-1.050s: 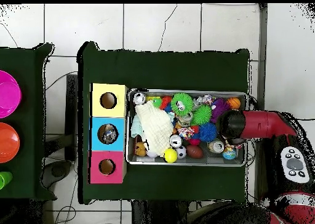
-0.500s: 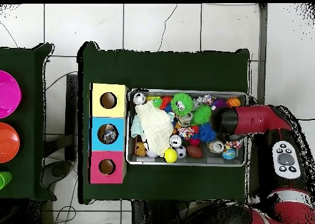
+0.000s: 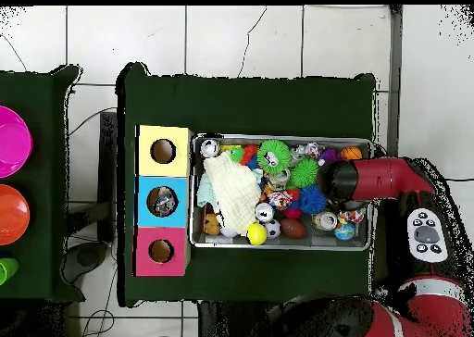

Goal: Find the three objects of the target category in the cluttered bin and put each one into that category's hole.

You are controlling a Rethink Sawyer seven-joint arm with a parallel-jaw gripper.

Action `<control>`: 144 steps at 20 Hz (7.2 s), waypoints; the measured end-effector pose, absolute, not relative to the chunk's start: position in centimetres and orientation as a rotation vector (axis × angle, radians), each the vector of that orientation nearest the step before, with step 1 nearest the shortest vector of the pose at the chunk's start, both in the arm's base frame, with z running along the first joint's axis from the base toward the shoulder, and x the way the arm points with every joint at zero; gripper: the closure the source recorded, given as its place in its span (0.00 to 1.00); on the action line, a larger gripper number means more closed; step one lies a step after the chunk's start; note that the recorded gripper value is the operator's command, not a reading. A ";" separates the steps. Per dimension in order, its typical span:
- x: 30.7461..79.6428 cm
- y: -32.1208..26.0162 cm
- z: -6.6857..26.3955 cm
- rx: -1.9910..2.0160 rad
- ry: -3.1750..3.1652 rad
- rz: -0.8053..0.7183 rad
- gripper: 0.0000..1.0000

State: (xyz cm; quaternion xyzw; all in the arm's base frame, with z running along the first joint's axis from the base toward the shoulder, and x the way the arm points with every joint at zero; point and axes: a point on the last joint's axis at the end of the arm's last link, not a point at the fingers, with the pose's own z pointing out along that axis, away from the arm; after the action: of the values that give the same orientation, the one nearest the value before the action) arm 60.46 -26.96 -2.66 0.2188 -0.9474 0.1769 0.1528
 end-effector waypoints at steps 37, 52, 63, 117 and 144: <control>60.4 -28.8 -4.6 0.450 -2.566 0.464 0.00; 61.4 -29.1 -5.4 0.393 -2.508 0.447 0.00; 60.8 -30.8 -4.3 0.290 -2.689 0.275 0.00; 58.5 -34.7 -2.4 0.132 -3.344 -0.201 0.00; 62.3 -24.8 -6.7 0.701 -2.857 0.247 0.00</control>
State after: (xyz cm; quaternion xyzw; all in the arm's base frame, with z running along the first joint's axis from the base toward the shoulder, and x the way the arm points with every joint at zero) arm 62.34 -24.83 -6.72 0.2363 -0.9635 0.0833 0.0946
